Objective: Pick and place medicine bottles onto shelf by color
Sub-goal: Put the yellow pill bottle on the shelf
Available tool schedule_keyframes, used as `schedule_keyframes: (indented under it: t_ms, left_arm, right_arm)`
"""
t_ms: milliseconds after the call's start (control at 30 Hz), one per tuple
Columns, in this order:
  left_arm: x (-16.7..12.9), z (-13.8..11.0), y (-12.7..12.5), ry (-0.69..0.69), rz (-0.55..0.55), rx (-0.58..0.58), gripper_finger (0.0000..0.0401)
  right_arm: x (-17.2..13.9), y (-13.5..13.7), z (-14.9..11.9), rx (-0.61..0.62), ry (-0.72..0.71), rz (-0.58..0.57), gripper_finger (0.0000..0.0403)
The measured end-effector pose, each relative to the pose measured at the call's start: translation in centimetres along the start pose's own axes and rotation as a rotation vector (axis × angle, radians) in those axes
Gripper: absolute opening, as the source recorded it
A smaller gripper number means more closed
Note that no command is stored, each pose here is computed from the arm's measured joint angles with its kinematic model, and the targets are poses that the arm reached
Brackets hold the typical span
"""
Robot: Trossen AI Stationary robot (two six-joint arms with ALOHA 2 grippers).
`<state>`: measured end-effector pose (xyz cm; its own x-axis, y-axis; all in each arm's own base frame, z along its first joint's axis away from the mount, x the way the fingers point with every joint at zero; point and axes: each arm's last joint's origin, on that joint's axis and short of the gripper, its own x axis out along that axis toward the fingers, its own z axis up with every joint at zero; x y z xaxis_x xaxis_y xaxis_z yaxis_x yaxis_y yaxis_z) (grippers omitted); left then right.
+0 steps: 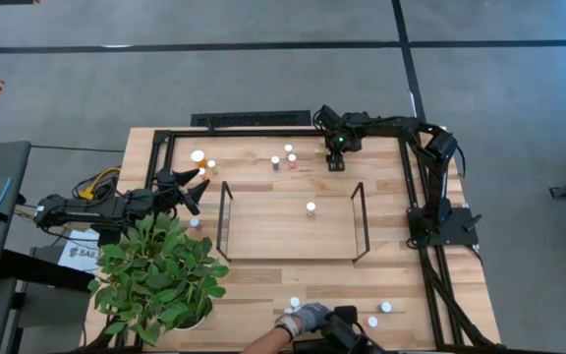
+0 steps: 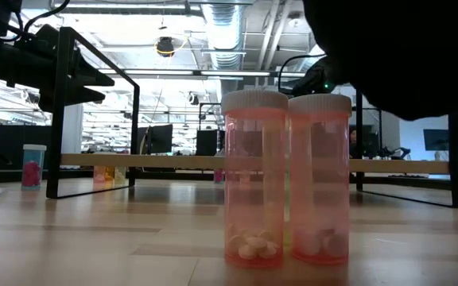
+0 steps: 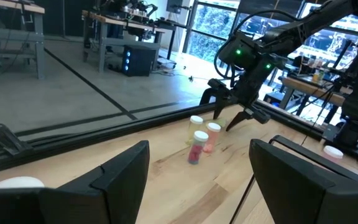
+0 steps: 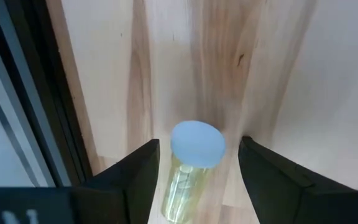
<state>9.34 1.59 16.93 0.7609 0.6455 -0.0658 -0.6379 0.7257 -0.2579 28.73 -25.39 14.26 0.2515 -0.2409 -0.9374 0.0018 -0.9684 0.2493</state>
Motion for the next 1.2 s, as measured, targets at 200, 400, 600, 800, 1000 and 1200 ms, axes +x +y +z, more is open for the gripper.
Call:
schedule_keyframes:
  t_ms: [200, 400, 600, 800, 1000, 1200]
  left_arm:
    - [0.0, 0.0, 0.0, 0.000, 0.000, 0.000, 0.0265]
    - [0.0, 0.0, 0.0, 0.000, 0.000, 0.000, 0.0265]
    - [0.0, 0.0, 0.0, 0.000, 0.000, 0.000, 0.0265]
    - [0.0, 0.0, 0.0, 0.000, 0.000, 0.000, 0.0265]
    - [0.0, 0.0, 0.0, 0.000, 0.000, 0.000, 0.0265]
    - [0.0, 0.0, 0.0, 0.000, 0.000, 0.000, 0.0265]
  right_arm:
    - [0.0, 0.0, 0.0, -0.005, -0.001, -0.001, 0.0190]
    - [0.0, 0.2, 0.2, -0.026, 0.001, 0.003, 0.0127]
    - [0.0, 0.4, 0.3, -0.073, 0.003, 0.007, 0.0107]
    - [-0.2, 0.9, 0.4, -0.176, 0.008, -0.001, 0.0119]
    - [-1.6, 2.3, -0.2, -0.326, 0.009, 0.013, 0.0119]
    - [-3.3, 3.5, -1.3, -0.600, 0.019, 0.037, 0.0109]
